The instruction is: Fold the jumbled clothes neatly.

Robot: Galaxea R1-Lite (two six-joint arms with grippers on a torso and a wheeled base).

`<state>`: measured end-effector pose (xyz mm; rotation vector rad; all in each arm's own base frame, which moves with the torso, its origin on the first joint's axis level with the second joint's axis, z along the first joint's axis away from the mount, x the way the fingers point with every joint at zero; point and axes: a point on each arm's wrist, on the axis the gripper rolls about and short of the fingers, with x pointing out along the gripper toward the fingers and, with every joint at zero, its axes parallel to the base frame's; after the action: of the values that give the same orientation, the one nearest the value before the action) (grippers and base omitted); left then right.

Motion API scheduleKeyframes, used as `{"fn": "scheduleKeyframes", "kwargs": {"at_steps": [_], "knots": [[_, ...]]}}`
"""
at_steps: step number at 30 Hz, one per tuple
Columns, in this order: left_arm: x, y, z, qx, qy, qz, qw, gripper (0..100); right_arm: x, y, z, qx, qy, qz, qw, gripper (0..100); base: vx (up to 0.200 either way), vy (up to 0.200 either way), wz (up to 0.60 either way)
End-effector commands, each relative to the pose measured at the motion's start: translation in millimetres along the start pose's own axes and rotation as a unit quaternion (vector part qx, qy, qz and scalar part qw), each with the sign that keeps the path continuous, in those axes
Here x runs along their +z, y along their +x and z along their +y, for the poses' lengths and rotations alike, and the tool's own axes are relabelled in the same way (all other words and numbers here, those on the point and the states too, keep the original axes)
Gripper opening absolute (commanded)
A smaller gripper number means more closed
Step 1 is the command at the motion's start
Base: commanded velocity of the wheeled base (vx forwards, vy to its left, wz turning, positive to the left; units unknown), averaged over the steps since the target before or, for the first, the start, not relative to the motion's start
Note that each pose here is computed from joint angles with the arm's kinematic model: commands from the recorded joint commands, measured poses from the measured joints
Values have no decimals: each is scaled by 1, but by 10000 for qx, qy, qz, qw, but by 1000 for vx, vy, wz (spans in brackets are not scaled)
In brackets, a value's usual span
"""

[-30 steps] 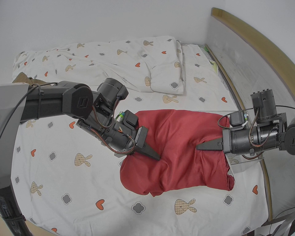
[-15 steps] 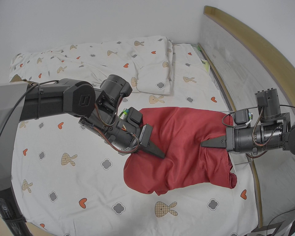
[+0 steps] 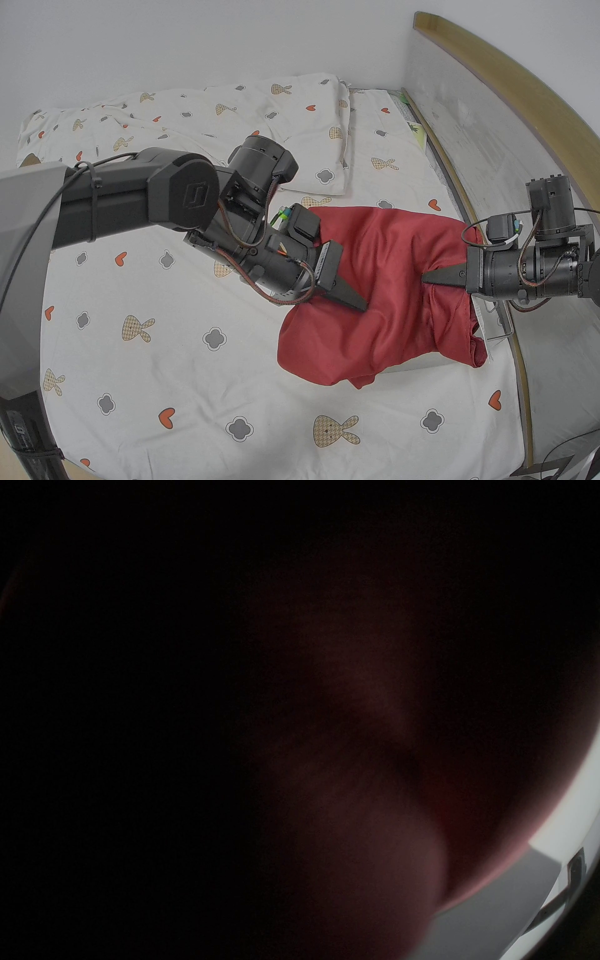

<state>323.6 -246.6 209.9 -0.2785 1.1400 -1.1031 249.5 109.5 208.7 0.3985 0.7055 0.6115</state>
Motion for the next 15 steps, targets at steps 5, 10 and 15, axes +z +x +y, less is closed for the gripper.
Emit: {"fn": "scheduleKeyframes", "kwargs": {"at_steps": [5, 10, 15], "knots": [[12, 22, 2, -81, 138, 5, 9999, 0, 10, -8, -12, -197, 111, -232, 9995, 0, 0, 0, 0], [10, 44, 18, -36, -31, 230, 9997, 0, 15, -14, -23, -362, 210, -381, 9984, 0, 0, 0, 0], [6, 65, 34, 14, -200, 465, 9987, 0, 16, -16, -32, -491, 301, -411, 9975, 0, 0, 0, 0]]}}
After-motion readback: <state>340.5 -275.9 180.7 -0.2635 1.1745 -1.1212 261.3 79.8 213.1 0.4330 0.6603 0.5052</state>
